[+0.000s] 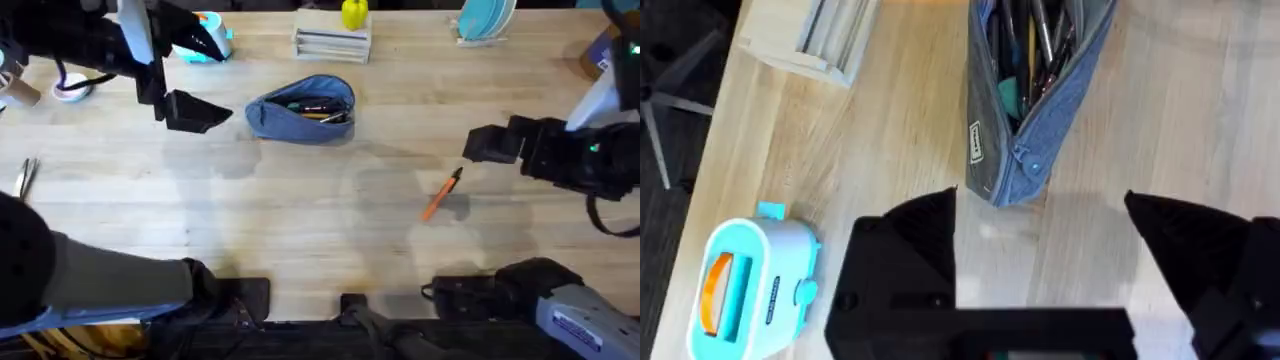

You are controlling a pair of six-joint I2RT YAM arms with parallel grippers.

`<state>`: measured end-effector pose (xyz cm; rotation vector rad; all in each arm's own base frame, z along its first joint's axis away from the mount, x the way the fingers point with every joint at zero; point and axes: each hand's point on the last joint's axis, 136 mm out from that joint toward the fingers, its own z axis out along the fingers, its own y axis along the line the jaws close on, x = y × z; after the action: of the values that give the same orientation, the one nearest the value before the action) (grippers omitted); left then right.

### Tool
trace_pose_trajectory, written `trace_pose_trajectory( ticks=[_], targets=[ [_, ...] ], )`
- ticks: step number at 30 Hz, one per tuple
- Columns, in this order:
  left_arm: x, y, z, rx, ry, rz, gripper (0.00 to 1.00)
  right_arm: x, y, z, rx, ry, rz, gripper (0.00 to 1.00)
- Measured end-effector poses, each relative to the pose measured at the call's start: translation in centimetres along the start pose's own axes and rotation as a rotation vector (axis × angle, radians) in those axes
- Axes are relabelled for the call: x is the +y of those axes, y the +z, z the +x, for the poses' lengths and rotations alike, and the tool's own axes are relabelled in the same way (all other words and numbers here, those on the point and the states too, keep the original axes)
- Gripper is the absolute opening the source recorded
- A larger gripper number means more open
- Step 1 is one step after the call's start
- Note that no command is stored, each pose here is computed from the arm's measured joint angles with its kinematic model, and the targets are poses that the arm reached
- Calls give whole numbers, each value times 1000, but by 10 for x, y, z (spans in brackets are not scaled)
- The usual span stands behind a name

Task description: Unzip the bag, pick up the pens from the table one at a time and place them inside, then zip the bag closed.

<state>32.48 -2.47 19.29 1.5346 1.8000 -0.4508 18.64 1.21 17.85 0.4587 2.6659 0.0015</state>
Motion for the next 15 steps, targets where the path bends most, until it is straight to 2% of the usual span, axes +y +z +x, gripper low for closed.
trace_pose_trajectory(
  ticks=[7,9,15],
  targets=[
    [0,0,0,0,0,0,993,9,9,5,67,103,-19,997],
    [0,0,0,0,0,0,993,12,23,17,108,158,-23,997],
    [0,0,0,0,0,0,993,18,56,43,159,191,-18,997]
  ],
)
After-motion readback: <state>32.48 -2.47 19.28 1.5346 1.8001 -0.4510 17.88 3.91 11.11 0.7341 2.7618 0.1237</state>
